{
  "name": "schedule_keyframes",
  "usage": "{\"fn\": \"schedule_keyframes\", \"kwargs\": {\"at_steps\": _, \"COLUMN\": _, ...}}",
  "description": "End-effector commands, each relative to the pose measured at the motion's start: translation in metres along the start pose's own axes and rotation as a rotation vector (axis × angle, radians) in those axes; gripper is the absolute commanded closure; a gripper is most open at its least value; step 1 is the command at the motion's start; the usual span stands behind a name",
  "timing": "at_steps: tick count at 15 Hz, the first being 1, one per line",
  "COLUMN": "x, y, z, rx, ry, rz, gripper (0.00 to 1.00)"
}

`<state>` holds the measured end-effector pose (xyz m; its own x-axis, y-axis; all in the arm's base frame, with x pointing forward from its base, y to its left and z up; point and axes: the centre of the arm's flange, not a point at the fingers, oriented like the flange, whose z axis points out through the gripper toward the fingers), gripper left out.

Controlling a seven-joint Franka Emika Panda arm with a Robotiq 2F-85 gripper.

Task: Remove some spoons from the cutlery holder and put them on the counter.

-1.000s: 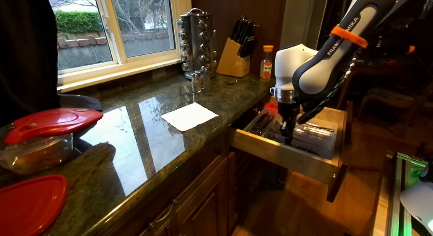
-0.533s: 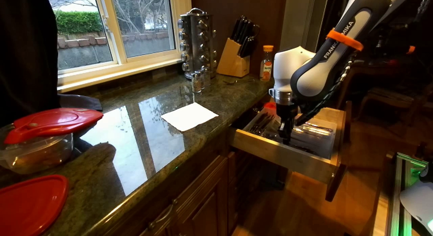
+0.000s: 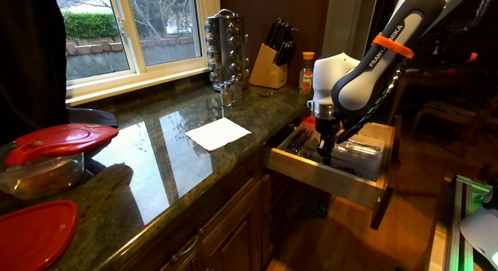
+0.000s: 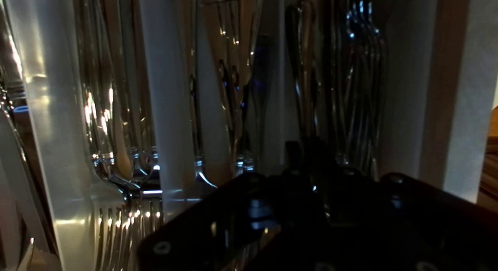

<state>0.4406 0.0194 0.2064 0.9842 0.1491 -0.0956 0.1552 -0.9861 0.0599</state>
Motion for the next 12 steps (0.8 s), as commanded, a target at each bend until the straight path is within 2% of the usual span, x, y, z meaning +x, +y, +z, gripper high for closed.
{"fn": "schedule_keyframes", "kwargs": {"at_steps": 1, "x": 0.0043, "y": 0.0075, "z": 0.0163, "rx": 0.019, "ry": -0.005, "rz": -0.003, "gripper": 0.93}}
{"fn": "schedule_keyframes", "kwargs": {"at_steps": 3, "x": 0.0047, "y": 0.0065, "z": 0.0156, "rx": 0.028, "ry": -0.006, "rz": -0.01, "gripper": 1.0}}
{"fn": "schedule_keyframes", "kwargs": {"at_steps": 10, "x": 0.0044, "y": 0.0054, "z": 0.0134, "rx": 0.037, "ry": -0.004, "rz": -0.027, "gripper": 1.0}}
{"fn": "schedule_keyframes", "kwargs": {"at_steps": 12, "x": 0.0042, "y": 0.0041, "z": 0.0119, "rx": 0.046, "ry": -0.001, "rz": -0.033, "gripper": 0.72}}
